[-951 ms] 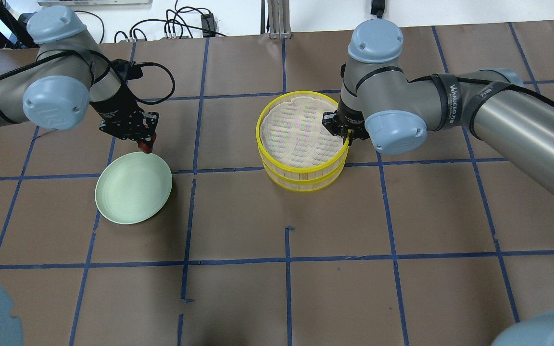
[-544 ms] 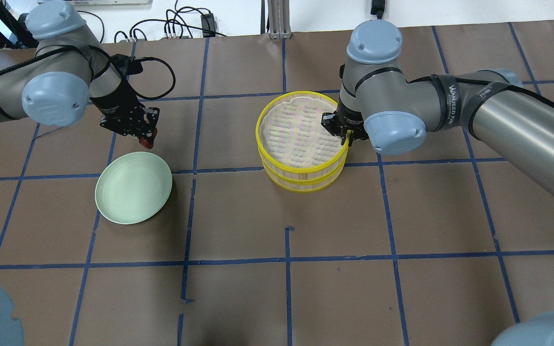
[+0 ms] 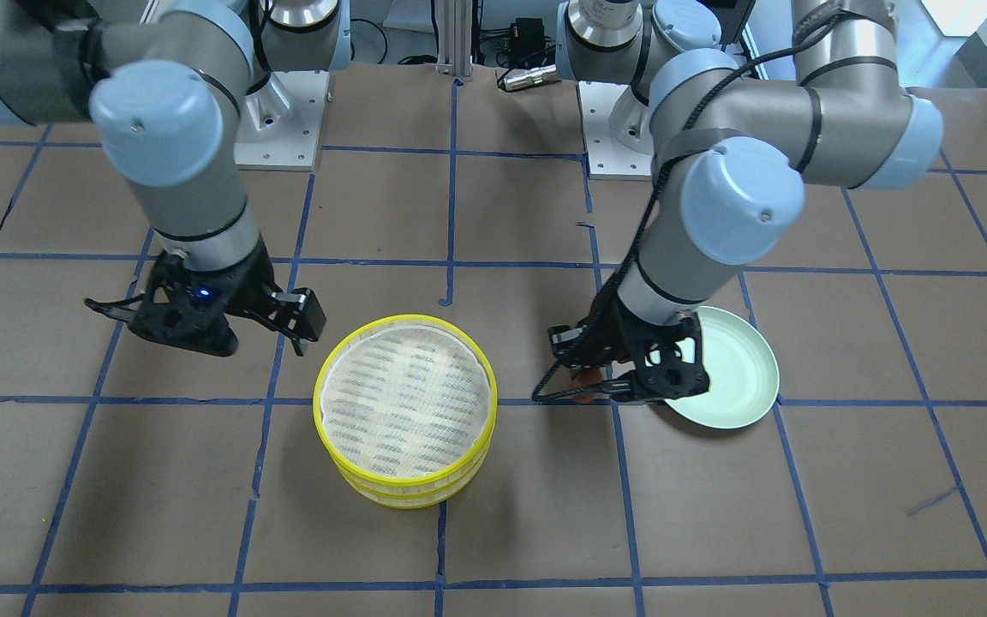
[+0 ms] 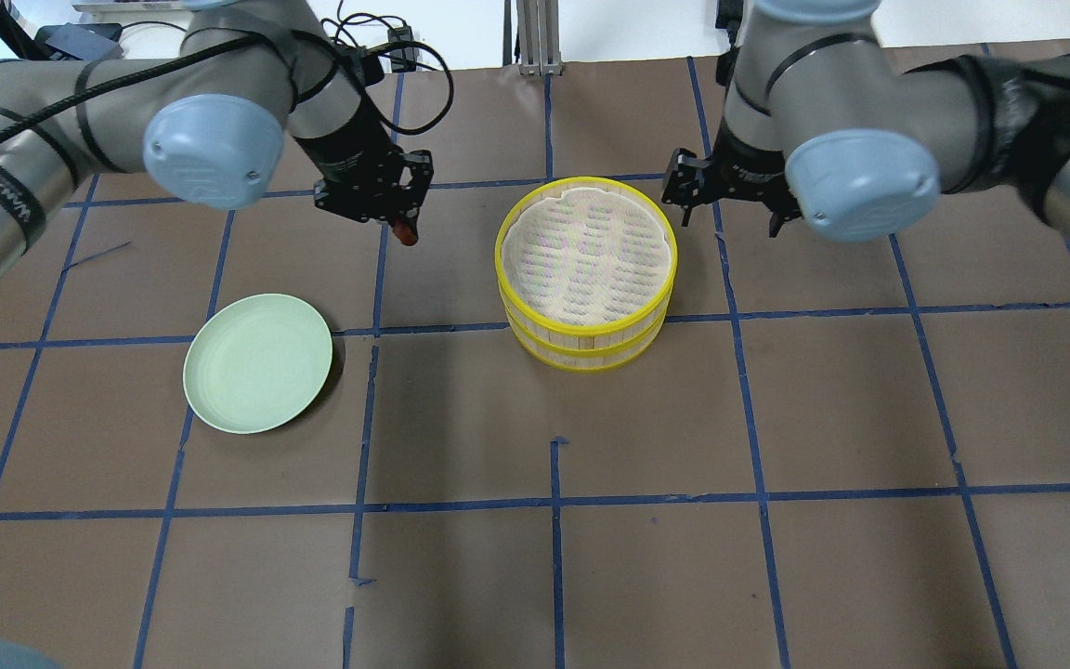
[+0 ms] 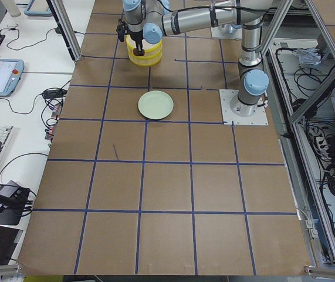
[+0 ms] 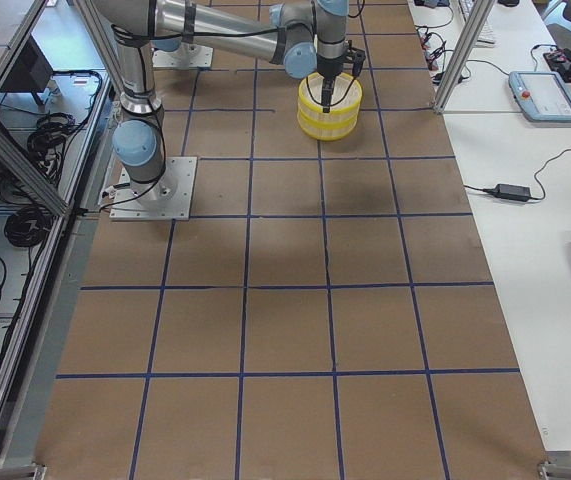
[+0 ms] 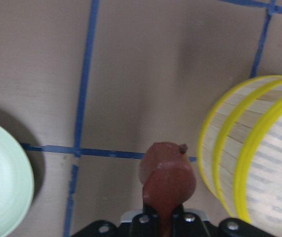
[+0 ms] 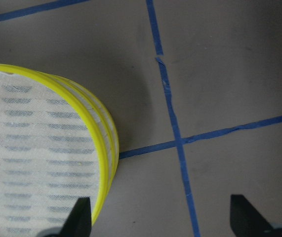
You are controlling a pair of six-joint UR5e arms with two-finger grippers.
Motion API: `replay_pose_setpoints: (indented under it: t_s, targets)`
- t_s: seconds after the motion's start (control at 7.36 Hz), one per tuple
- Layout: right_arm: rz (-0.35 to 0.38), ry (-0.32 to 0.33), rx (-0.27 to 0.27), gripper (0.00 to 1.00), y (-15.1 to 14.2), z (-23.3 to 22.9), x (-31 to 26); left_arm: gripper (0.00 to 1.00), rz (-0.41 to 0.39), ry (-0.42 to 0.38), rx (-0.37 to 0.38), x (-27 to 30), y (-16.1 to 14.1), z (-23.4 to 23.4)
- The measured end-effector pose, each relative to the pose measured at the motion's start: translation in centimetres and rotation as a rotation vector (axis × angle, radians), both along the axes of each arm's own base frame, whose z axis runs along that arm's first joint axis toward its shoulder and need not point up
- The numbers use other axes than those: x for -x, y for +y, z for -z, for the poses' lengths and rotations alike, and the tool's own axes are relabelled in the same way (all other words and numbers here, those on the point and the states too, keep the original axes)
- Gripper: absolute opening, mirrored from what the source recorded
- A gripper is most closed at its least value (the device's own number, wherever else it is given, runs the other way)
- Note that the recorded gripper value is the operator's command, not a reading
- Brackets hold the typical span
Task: Place buns in different layers of steamer
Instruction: 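Lower the red-brown bun into the top steamer tier and open the left gripper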
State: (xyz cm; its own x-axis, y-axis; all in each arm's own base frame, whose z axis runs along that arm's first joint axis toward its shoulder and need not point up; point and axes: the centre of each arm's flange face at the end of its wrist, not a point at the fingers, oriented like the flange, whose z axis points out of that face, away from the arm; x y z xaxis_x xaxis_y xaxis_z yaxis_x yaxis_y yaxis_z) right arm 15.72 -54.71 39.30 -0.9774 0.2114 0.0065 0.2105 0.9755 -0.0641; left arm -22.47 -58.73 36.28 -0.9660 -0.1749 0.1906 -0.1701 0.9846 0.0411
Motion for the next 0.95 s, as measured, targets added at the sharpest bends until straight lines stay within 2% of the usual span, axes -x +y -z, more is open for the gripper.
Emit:
replay_pose_setpoints:
  t_s: [0.14, 0.27, 0.41, 0.54, 0.68, 0.95]
  targets:
    - [-0.016, -0.002, -0.016, 1.0, 1.0, -3.1, 3.0, 0.07, -0.026, 0.06, 0.005, 4.1, 1.0, -0.6]
    - [-0.061, 0.006, -0.039, 1.0, 1.9, -5.0, 5.3, 0.07, -0.03, 0.107, -0.008, 7.9, 2.1, -0.4]
    - [-0.107, 0.017, -0.062, 1.0, 2.5, -5.9, 7.4, 0.22, -0.015, 0.127, -0.015, 11.0, 2.8, 0.8]
    - [-0.123, 0.019, -0.07, 1.0, 2.6, -6.5, 8.8, 0.52, -0.003, 0.131, -0.016, 12.9, 2.8, 2.5]
    - [-0.131, 0.011, -0.068, 1.0, 2.7, -6.9, 9.3, 0.74, 0.004, 0.119, -0.015, 13.6, 2.7, 3.7]
    - [-0.138, -0.019, -0.049, 1.0, 2.7, -7.7, 9.0, 0.79, 0.006, 0.068, 0.026, 13.7, 1.8, 5.4]
